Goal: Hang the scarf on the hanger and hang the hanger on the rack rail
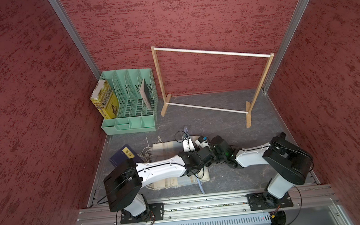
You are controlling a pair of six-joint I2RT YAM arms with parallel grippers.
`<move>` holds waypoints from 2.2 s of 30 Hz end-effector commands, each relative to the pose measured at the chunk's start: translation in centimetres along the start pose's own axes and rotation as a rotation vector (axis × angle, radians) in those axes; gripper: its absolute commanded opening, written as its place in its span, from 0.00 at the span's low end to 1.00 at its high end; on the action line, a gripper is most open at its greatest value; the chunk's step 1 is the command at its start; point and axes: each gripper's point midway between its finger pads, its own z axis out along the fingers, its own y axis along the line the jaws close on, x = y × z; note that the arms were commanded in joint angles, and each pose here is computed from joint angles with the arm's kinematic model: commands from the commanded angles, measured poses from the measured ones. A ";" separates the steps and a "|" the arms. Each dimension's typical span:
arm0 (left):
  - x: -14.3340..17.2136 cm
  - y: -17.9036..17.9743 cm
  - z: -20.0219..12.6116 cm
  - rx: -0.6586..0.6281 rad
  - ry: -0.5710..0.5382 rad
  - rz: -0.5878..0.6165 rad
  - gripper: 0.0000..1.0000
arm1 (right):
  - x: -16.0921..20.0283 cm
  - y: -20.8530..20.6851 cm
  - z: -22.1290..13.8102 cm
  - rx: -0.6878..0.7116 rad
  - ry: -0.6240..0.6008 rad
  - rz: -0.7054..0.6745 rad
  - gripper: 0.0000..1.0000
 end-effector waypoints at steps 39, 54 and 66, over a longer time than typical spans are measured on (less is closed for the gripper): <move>0.0 -3.9 -0.3 0.053 0.046 0.107 0.02 | 1.9 0.3 -3.7 0.140 -0.089 -0.078 0.09; 0.1 -5.8 0.2 0.060 0.050 0.125 0.01 | 2.7 -1.3 -8.1 0.385 -0.157 -0.087 0.35; 0.1 -9.5 3.9 0.097 0.096 0.101 0.00 | 6.0 -2.3 -15.2 0.566 -0.211 0.038 0.59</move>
